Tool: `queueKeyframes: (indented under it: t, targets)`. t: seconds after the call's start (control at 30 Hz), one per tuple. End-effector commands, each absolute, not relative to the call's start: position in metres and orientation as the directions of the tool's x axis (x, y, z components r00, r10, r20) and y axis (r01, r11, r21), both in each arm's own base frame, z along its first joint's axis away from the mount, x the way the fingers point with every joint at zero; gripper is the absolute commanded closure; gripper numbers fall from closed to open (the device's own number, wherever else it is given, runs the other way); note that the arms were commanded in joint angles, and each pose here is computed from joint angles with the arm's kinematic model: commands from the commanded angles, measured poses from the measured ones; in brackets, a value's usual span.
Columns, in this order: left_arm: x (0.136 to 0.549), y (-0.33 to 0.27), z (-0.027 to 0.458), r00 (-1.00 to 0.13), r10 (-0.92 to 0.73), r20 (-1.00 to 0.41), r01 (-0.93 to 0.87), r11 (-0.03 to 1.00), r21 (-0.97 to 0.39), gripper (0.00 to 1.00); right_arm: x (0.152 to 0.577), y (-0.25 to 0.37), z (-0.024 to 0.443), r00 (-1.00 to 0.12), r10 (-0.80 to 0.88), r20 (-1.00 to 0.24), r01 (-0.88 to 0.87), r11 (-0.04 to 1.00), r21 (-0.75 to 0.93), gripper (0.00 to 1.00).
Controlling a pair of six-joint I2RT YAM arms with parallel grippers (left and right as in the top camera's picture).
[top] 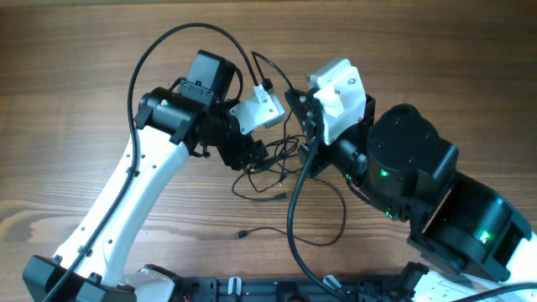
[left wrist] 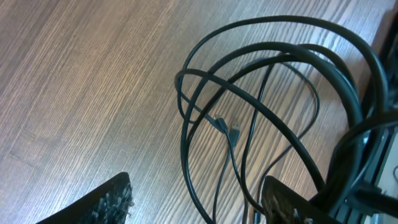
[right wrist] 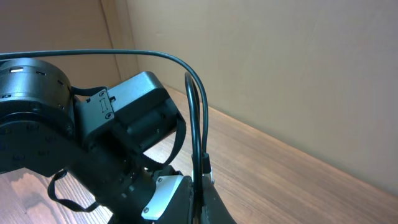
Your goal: Untangle cables
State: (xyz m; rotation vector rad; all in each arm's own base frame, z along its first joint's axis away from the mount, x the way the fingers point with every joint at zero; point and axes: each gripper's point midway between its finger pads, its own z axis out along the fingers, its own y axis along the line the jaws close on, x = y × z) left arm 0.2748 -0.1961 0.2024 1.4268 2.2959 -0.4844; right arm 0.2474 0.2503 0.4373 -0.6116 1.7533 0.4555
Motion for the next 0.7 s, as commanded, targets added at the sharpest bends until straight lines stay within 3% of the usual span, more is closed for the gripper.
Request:
queueKeyframes:
  t: [0.0,0.33,0.5,0.67]
  targets:
    - [0.269,-0.201,0.204,-0.360,0.782,-0.509,0.926,0.367,-0.090,0.34,0.249,0.247,0.440,-0.192,-0.162,-0.968,-0.605,0.796,-0.013,0.96]
    - [0.224,-0.214,0.209,-0.408,0.763,-0.502,0.909,0.290,-0.299,0.32,0.249,0.247,0.440,-0.193,-0.163,-0.968,-0.605,0.796,-0.014,0.96]
    - [0.211,-0.219,0.209,-0.394,0.779,-0.487,0.911,0.261,-0.319,0.31,0.249,0.247,0.439,-0.193,-0.163,-0.968,-0.605,0.796,-0.013,0.96]
    - [0.198,-0.230,0.210,-0.363,0.793,-0.490,0.917,0.212,-0.337,0.37,0.249,0.247,0.439,-0.193,-0.163,-0.968,-0.605,0.796,-0.013,0.96]
